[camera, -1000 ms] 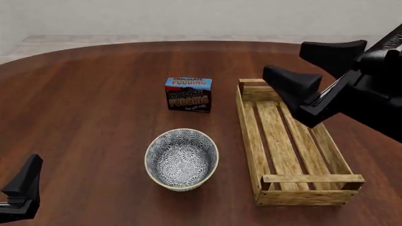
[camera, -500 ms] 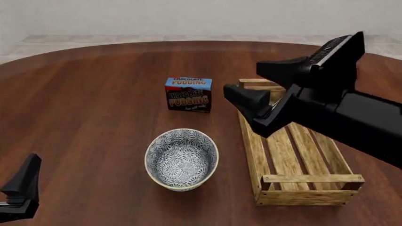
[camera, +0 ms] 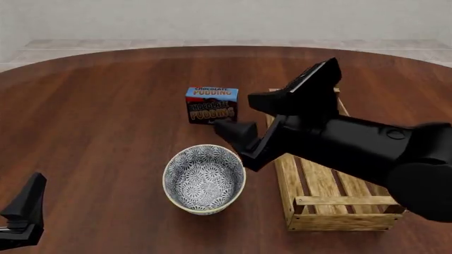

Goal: Pick up the bowl on the left and put it in the tray.

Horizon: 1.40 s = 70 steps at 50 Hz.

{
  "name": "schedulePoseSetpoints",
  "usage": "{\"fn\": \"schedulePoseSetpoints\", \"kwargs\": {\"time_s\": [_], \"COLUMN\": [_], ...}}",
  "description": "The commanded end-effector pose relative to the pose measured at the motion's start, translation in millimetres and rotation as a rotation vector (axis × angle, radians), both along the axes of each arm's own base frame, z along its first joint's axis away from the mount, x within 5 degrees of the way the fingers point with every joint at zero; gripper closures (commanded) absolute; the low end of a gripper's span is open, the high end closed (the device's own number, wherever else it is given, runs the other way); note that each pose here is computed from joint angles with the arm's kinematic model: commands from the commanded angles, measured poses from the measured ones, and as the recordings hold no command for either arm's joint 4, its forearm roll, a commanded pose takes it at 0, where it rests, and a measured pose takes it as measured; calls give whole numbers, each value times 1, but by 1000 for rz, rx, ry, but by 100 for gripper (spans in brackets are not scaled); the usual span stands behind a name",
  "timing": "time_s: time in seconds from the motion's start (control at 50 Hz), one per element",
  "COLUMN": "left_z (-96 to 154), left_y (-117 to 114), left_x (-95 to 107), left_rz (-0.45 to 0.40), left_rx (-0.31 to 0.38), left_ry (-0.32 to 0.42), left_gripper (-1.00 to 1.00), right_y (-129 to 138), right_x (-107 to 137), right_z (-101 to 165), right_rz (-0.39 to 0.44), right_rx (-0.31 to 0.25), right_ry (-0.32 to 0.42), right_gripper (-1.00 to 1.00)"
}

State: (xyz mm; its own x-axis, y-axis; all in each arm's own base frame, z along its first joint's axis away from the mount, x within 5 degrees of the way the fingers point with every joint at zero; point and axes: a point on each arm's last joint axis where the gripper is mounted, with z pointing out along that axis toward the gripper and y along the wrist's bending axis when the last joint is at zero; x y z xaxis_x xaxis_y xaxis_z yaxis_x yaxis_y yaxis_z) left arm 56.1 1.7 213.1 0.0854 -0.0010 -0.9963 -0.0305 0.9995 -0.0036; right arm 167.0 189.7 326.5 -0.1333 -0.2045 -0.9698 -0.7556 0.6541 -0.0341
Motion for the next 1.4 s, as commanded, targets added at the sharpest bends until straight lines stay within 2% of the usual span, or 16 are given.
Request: {"fn": "schedulePoseSetpoints", "kwargs": {"time_s": [0.02,0.06,0.18,0.6,0.84,1.4], "left_z": [0,0,0,-1,-1,0], "left_y": [0,0,0,0,0,0], "left_x": [0,0,0,0,0,0], "left_rz": [1,0,-8,1,-1,2], "left_rx": [0,-1,-3,-1,-1,-3], "left_ry": [1,1,5,7,10,1], "left_gripper": [-100,-100,-100,-100,-100,-100], "right_y": [19,23,28,49,65,80], "right_x": [-1,-5,1,7,9,10], "right_z": [-10,-11,-19,-50,-70,-103], "right_rz": [40,56,56,63,79,79], "right_rx": [-11,-6,-41,-46,-78,-98], "right_ry": [57,75,69,157,200,274], "right_gripper": [-100,-100,-100,-100,-100,-100]}}
